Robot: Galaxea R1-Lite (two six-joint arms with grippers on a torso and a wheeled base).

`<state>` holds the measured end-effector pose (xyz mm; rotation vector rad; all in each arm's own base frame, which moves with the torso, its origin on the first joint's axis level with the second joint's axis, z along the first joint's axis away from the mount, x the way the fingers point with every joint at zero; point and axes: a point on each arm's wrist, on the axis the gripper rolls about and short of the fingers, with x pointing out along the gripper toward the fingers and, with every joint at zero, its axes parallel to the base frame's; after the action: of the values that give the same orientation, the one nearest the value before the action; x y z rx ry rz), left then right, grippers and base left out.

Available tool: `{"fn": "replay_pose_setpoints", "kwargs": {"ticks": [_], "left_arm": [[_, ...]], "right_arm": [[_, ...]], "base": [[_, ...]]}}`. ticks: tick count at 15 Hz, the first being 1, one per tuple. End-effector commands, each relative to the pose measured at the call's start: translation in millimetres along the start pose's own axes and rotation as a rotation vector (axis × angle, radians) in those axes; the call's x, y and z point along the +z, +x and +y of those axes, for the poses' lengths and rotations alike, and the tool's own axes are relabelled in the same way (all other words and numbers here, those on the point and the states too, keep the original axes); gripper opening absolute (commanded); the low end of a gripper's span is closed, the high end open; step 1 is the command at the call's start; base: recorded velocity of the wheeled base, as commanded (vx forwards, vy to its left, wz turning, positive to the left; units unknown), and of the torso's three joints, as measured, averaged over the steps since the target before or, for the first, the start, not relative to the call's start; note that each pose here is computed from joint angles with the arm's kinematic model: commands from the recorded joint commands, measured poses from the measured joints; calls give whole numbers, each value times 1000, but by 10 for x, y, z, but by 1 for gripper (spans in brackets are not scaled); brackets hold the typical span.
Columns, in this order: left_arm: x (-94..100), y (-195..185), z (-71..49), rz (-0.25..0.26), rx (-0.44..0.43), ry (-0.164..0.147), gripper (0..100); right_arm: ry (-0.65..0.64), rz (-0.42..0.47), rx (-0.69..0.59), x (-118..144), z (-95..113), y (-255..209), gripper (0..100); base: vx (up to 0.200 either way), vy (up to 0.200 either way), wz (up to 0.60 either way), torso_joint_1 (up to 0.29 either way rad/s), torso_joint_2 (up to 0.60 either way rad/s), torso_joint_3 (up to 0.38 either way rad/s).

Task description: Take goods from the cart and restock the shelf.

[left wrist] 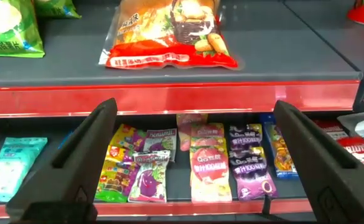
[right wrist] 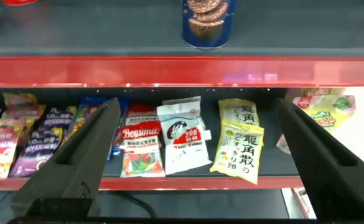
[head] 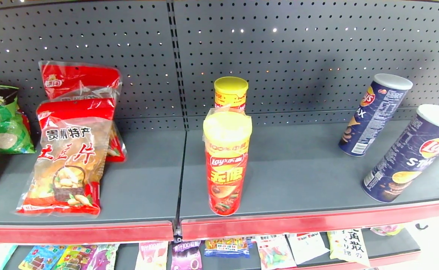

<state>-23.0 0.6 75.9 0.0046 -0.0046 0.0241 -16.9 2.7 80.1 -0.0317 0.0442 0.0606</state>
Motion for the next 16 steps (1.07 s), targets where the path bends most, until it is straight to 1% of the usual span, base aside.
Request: {"fn": "replay_pose_setpoints", "kwargs": {"ticks": [1, 5, 12, 16], "left_arm": [[-2, 2, 0, 3, 0, 0, 100], [-2, 2, 0, 3, -1, 0, 100], [-2, 2, 0, 3, 0, 0, 100], [-2, 2, 0, 3, -1, 0, 100]], "right_arm": [[37, -34, 1, -52, -8, -62, 100], [40, -45, -20, -49, -13, -58, 100], [40, -45, -22, -49, -14, -58, 100], [37, -45, -22, -49, -14, -58, 100]], "base": [[0, 0, 0, 0, 0, 0], [0, 0, 0, 0, 0, 0], [-200, 0, 0, 3, 3, 0], [0, 0, 0, 0, 0, 0]]}}
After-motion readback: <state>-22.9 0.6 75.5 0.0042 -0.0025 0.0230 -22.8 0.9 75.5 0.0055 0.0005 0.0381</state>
